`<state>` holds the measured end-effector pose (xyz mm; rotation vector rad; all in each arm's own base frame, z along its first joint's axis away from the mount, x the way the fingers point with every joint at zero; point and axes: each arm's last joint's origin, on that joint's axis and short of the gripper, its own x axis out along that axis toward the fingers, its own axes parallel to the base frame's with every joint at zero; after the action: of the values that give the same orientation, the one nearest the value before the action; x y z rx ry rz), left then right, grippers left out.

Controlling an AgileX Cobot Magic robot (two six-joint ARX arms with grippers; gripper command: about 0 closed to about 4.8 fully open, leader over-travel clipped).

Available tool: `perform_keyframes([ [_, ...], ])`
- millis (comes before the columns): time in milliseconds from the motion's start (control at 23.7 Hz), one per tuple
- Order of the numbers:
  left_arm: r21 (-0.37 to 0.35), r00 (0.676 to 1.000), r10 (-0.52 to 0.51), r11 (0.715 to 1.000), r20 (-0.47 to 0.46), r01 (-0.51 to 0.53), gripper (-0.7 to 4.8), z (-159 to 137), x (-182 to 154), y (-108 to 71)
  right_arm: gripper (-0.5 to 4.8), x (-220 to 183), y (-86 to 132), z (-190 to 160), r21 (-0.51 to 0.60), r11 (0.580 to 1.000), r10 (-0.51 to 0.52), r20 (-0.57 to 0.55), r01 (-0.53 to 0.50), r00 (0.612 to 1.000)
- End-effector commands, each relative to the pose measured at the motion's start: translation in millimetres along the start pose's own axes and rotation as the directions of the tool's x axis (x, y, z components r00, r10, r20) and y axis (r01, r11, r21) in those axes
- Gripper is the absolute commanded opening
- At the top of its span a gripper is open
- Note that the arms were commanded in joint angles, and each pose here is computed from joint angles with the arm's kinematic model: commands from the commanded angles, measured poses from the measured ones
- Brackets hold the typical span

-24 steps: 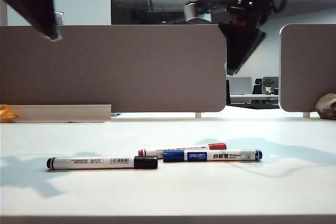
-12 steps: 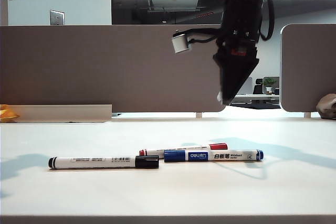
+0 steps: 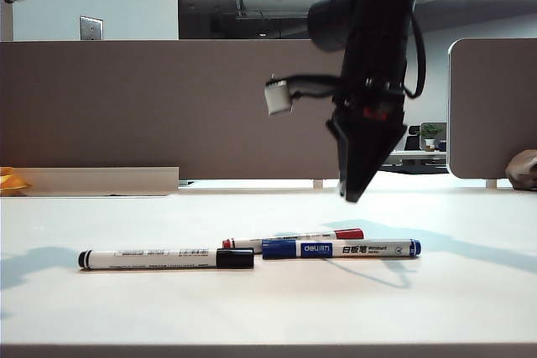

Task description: Pick up the markers one by one and line them up horizontally in a straight line on the table.

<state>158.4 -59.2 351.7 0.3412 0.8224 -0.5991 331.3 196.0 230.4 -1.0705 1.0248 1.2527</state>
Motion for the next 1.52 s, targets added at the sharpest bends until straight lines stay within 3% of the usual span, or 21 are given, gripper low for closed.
perform_keyframes([
  [42,0.003,1.000,-0.004,1.000,0.009,0.004,0.48,0.4,-1.4,-0.3,1.80,5.8,0.9,1.6,-0.042,0.999,0.029,-0.008,-0.029,1.000],
  [253,0.005,1.000,-0.004,1.000,0.009,0.004,0.48,0.4,-1.4,-0.3,1.80,18.3,-1.9,1.6,-0.109,0.993,0.046,-0.033,-0.050,0.998],
  [844,0.006,1.000,-0.004,1.000,0.010,0.004,0.48,0.4,-1.5,-0.3,1.81,24.6,-8.4,11.9,-0.165,0.984,-0.079,-0.064,0.067,0.995],
  [1519,0.006,1.000,-0.004,1.000,0.009,0.004,0.48,0.4,-1.5,-0.3,1.74,47.8,-3.9,23.5,-0.194,0.981,-0.032,-0.075,0.017,0.997],
])
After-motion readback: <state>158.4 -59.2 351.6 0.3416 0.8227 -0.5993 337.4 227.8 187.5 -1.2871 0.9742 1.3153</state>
